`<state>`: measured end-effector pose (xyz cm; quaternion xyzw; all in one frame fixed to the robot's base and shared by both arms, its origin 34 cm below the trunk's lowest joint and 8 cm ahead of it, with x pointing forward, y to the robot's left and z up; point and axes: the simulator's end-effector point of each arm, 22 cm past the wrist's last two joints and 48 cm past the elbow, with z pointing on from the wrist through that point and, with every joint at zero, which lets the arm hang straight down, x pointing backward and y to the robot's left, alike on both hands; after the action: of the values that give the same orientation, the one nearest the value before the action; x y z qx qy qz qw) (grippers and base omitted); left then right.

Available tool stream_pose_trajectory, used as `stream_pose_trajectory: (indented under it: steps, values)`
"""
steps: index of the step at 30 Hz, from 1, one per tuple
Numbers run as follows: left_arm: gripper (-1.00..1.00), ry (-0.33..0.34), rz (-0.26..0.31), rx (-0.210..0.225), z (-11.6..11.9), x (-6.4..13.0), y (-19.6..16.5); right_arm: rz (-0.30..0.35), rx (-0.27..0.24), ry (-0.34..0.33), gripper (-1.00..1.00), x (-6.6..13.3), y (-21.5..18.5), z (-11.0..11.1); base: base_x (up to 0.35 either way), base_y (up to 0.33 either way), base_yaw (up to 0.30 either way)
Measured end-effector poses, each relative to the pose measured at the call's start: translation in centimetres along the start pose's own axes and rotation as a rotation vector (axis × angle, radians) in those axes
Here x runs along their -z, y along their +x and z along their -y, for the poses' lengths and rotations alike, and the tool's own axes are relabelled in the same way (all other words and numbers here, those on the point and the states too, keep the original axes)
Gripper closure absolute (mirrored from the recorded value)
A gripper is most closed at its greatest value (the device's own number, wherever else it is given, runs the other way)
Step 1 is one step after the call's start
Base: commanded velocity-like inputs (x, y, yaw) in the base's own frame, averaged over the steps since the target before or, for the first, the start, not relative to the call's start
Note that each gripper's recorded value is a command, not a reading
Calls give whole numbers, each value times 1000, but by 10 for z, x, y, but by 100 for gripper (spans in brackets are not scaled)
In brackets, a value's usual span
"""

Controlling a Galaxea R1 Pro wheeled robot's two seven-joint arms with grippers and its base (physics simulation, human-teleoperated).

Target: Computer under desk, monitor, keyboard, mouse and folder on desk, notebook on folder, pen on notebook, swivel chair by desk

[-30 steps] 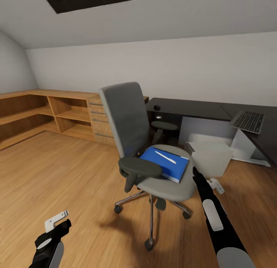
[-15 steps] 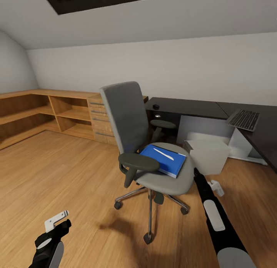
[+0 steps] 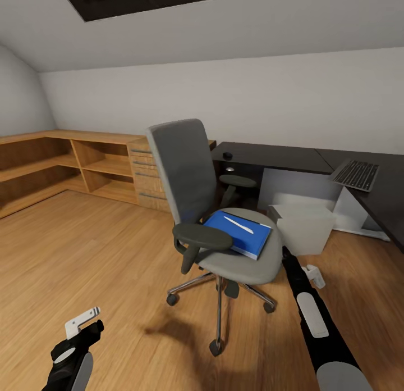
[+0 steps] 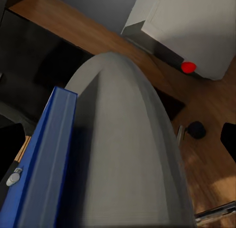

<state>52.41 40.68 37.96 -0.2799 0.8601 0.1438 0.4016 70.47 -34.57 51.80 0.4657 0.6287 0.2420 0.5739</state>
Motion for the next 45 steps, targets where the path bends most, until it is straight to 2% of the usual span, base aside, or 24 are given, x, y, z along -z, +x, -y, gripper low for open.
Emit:
stream_pose_trajectory:
  steps: [12,45]
  values:
    - [-100,0,0,0,0,0,0,-5,-4,1,-100,0,3,0,0,0,65]
    - [-100,-2,0,0,0,0,0,-5,-5,1,-100,0,2,0,0,0,275]
